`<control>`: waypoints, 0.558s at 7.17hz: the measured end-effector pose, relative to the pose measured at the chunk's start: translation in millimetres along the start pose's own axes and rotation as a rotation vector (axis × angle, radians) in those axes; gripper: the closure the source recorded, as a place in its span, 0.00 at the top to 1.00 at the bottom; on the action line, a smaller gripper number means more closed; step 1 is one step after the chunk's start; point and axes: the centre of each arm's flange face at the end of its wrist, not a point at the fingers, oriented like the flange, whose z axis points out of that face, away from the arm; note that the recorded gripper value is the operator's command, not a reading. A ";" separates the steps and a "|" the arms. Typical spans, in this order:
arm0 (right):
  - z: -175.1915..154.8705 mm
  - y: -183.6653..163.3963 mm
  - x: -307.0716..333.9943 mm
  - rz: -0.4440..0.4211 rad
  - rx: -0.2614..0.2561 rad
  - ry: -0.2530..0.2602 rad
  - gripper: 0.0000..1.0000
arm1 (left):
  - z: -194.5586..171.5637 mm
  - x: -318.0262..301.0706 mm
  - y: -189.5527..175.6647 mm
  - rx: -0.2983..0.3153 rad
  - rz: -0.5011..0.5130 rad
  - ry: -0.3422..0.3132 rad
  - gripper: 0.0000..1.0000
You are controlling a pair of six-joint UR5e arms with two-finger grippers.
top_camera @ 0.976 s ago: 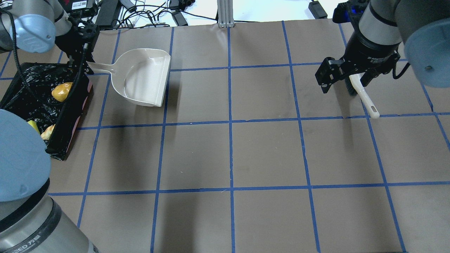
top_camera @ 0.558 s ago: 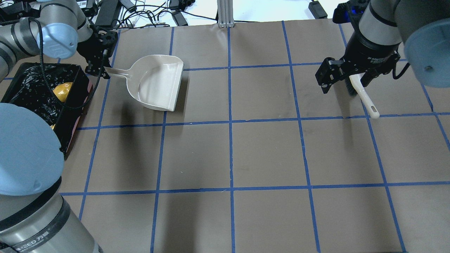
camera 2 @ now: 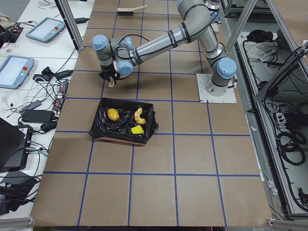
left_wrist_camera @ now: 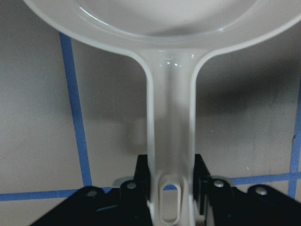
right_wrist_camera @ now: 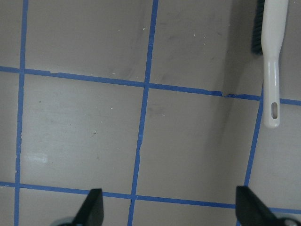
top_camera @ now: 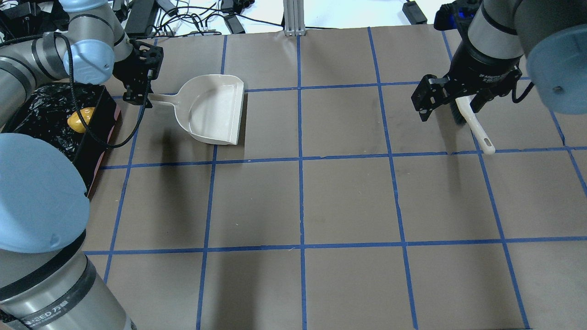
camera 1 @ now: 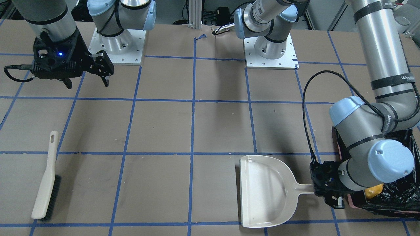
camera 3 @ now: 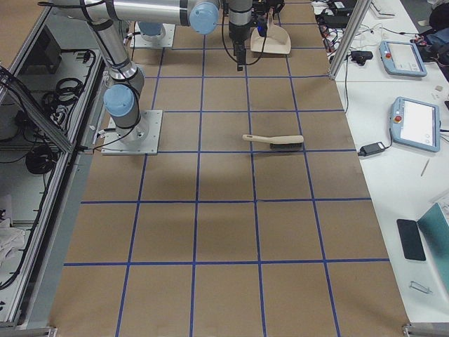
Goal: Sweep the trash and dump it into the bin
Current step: 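Lower the empty dustpan back onto the table with the left gripper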
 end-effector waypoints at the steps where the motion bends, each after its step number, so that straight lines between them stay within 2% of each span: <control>1: -0.2 -0.3 0.2 0.000 0.002 0.000 1.00 | 2.3 1.0 -0.9 -0.002 -0.002 0.003 0.36; 2: -0.5 -0.5 0.2 0.000 0.004 0.000 1.00 | 4.4 1.9 -1.3 -0.002 -0.004 0.004 0.44; 4: -0.7 -0.7 0.2 0.000 0.006 0.000 1.00 | 4.5 2.2 -1.2 -0.005 -0.008 -0.002 0.80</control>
